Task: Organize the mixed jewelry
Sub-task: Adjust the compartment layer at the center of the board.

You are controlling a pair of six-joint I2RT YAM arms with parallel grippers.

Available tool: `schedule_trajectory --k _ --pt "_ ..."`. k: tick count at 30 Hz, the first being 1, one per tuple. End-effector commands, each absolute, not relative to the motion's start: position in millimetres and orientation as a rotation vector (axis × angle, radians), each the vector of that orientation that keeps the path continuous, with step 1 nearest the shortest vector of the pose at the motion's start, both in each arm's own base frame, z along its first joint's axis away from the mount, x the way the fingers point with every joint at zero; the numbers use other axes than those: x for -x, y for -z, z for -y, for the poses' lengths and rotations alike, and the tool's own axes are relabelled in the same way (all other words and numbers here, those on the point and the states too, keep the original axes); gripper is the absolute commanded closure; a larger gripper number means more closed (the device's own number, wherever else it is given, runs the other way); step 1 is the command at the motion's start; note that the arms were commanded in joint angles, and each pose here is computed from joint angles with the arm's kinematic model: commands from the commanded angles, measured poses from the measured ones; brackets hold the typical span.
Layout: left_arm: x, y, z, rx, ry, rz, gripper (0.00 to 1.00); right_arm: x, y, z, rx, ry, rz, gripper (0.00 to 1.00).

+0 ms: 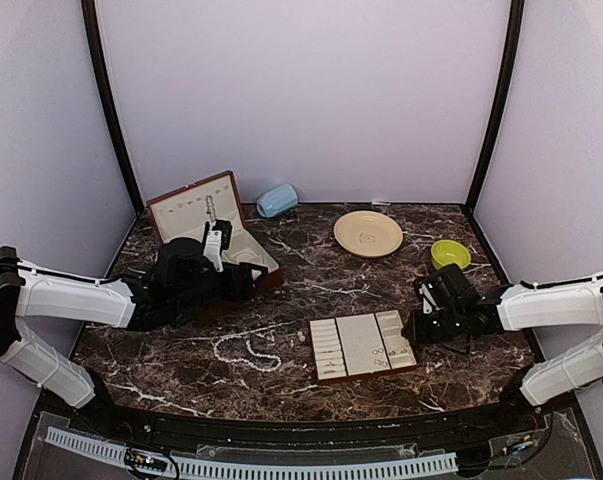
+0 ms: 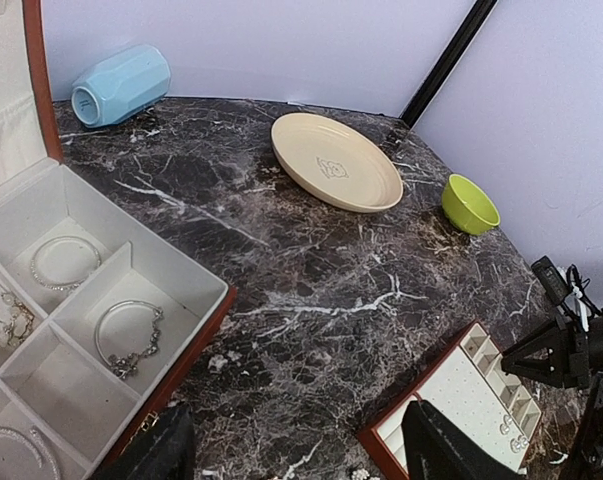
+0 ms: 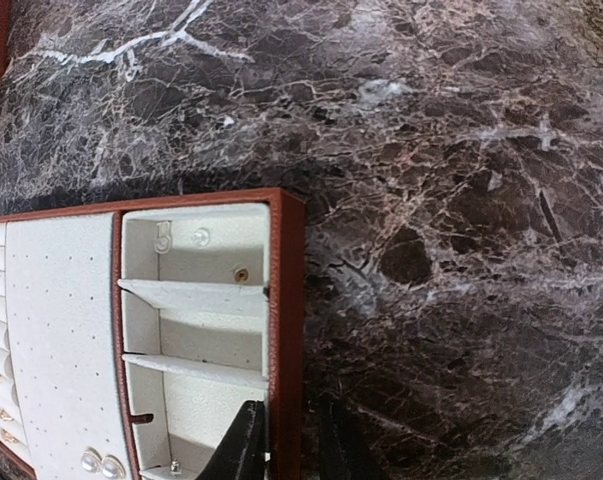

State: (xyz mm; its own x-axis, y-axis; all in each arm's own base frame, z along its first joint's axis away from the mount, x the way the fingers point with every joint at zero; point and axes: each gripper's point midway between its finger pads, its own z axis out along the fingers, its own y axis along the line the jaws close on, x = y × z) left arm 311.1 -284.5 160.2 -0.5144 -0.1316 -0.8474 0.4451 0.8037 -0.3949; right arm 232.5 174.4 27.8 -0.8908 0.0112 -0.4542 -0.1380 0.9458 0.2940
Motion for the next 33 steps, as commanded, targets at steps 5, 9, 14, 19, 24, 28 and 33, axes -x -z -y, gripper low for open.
schedule_trajectory --k 5,9,14,19,24,28,33 --pt "-309.8 -159.4 279.2 -0.228 0.729 -1.998 0.26 -242.6 -23.3 -172.5 0.024 -0.369 -2.641 0.88" --pt "-309.4 -158.1 276.8 -0.222 0.726 -2.001 0.26 -245.0 -22.5 -163.8 -0.06 -0.314 -2.643 0.93" --pt "-309.6 -157.8 275.2 -0.218 0.724 -2.001 0.26 -246.8 -20.5 -152.7 -0.164 -0.254 -2.636 0.98" --pt "-309.7 -157.4 273.3 -0.216 0.721 -1.999 0.26 -252.7 -22.7 -151.6 -0.223 -0.243 -2.615 0.99" --pt "-309.0 -158.0 270.9 -0.212 0.718 -1.995 0.26 -263.4 -31.8 -149.0 -0.271 -0.208 -2.574 0.99" --pt "-308.7 -159.8 268.2 -0.204 0.716 -1.989 0.26 -274.6 -40.9 -147.0 -0.297 -0.167 -2.536 0.99" --pt "-307.5 -158.3 265.4 -0.201 0.712 -1.991 0.26 -284.8 -43.2 -154.5 -0.297 -0.172 -2.526 0.97"
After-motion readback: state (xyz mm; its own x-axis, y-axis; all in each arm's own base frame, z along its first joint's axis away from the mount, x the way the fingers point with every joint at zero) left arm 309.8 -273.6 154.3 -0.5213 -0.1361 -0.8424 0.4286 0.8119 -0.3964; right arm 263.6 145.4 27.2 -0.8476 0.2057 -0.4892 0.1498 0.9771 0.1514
